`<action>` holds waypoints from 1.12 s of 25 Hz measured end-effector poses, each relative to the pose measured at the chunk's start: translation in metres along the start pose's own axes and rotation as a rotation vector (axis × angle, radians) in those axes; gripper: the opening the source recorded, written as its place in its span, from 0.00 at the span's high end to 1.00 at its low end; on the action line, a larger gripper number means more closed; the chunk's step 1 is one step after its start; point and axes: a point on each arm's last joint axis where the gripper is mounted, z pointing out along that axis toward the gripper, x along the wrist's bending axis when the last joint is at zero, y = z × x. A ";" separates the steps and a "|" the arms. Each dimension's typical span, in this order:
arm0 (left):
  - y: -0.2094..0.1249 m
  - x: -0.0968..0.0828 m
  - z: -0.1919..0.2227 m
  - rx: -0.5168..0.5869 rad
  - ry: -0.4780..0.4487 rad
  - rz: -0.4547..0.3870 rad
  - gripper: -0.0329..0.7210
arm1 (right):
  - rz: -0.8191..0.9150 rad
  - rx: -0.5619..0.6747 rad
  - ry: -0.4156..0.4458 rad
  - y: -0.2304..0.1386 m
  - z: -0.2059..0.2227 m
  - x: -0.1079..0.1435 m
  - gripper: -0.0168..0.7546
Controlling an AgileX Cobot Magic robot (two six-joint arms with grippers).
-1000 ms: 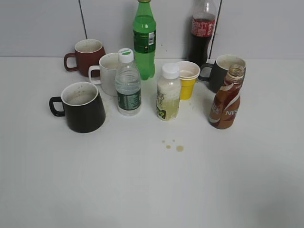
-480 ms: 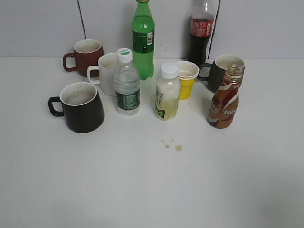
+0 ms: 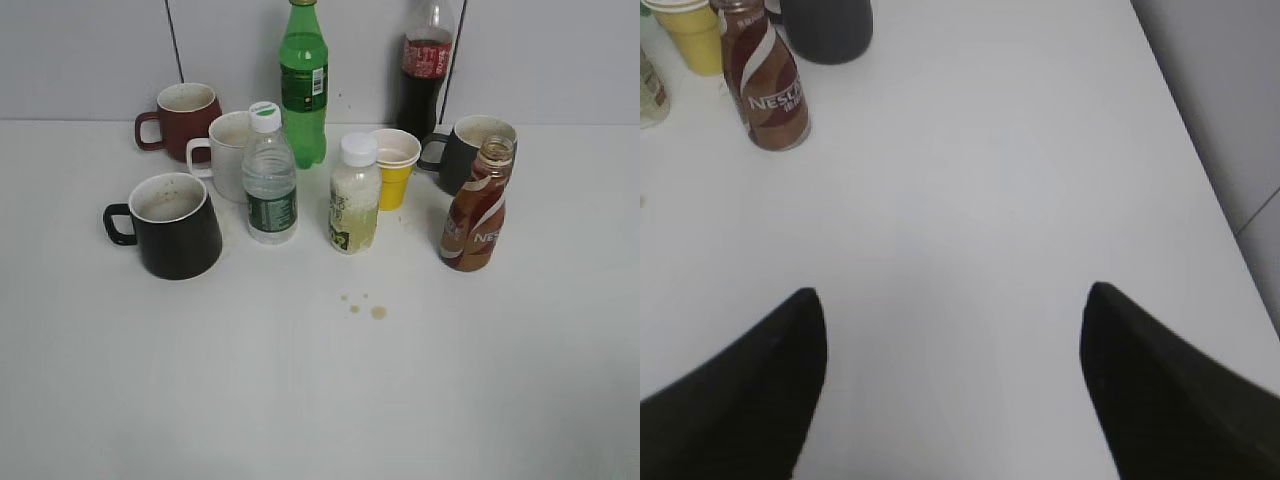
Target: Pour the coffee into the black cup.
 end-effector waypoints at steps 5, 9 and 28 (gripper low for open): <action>0.000 0.000 -0.001 -0.006 0.000 0.000 0.64 | 0.002 -0.060 -0.002 -0.005 -0.008 0.000 0.21; -0.001 0.000 -0.001 -0.007 0.000 0.000 0.64 | 0.006 -0.062 0.004 -0.005 -0.008 0.000 0.21; -0.001 0.000 -0.001 -0.007 0.000 0.000 0.64 | 0.006 -0.062 0.006 -0.005 -0.008 0.001 0.22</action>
